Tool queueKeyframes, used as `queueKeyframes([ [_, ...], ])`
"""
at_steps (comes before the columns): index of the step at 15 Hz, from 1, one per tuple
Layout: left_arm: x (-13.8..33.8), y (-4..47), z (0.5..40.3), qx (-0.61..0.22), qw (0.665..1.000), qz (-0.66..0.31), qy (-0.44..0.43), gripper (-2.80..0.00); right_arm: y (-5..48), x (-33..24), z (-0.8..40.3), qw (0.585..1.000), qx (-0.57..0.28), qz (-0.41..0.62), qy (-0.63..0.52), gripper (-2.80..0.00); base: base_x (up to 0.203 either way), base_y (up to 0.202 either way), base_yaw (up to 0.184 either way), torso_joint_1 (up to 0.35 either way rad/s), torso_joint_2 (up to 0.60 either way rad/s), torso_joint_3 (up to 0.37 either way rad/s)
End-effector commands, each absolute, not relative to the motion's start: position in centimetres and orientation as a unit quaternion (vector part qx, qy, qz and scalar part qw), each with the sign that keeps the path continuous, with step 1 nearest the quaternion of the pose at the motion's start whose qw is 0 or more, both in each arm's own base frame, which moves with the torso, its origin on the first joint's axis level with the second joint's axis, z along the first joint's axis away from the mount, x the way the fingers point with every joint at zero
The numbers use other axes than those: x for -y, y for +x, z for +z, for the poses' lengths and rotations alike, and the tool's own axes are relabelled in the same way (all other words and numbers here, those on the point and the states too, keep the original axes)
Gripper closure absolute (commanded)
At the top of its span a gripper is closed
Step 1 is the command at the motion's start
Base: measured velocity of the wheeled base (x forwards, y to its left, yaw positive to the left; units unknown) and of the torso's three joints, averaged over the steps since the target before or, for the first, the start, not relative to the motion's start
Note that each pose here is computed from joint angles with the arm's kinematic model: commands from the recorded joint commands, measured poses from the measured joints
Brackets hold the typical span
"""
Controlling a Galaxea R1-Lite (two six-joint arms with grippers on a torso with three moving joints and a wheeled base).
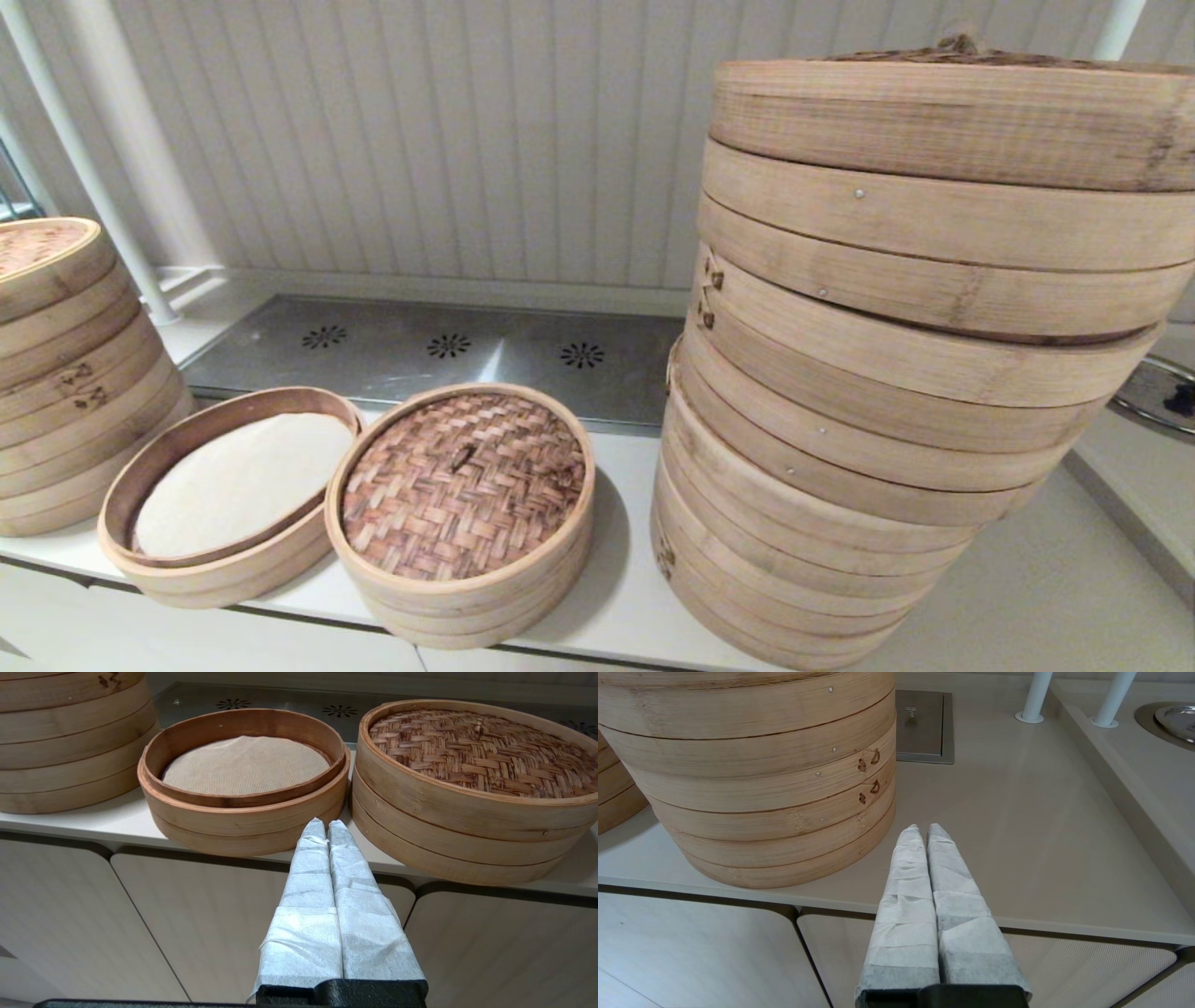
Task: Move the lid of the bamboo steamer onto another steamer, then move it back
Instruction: Pick up the steamer
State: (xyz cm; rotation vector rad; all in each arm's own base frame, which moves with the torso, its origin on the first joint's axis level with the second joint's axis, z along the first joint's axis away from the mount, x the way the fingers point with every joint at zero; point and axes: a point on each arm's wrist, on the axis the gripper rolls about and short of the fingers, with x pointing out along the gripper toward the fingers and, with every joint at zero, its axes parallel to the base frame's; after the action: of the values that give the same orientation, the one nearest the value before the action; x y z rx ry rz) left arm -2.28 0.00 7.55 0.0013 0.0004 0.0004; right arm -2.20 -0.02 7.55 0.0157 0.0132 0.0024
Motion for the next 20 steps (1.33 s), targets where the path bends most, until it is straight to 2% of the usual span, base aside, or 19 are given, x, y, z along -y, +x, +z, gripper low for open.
queueKeyframes([
  [1, 0.0, -2.3, 7.5, -0.002, 1.000, 0.000, 0.001, 0.00, -2.2, 0.0, 7.6, 1.000, -0.007, 0.001, 0.008, 0.00, 0.000, 0.000, 0.000, 0.000, 0.00, 0.000],
  [8, 0.0, -2.5, 7.8, -0.006, 1.000, 0.000, 0.013, 0.00, -2.2, 0.0, 7.6, 1.000, -0.007, 0.001, 0.008, 0.00, 0.000, 0.000, 0.000, 0.000, 0.00, 0.000],
  [10, 0.0, -3.1, 10.3, 0.004, 1.000, -0.007, 0.011, 0.00, -2.2, 0.0, 7.5, 1.000, -0.008, 0.001, 0.008, 0.00, 0.000, 0.000, 0.000, 0.000, 0.00, 0.000],
  [14, 0.1, -1.4, 17.1, -0.040, 0.999, -0.026, -0.006, 0.00, -2.2, 0.0, 7.6, 1.000, -0.007, 0.002, 0.008, 0.00, 0.000, 0.000, 0.000, 0.000, 0.00, 0.000],
  [18, 0.3, 3.9, 24.7, -0.091, 0.993, -0.069, -0.044, 0.00, -2.2, 0.0, 7.5, 1.000, -0.008, 0.002, 0.008, 0.00, 0.000, 0.000, 0.000, 0.000, 0.00, 0.000],
  [20, 0.4, 7.8, 27.1, -0.155, 0.982, -0.088, -0.062, 0.00, -2.2, 0.0, 7.6, 1.000, -0.007, 0.002, 0.008, 0.00, 0.000, 0.000, 0.000, 0.000, 0.00, 0.000],
])
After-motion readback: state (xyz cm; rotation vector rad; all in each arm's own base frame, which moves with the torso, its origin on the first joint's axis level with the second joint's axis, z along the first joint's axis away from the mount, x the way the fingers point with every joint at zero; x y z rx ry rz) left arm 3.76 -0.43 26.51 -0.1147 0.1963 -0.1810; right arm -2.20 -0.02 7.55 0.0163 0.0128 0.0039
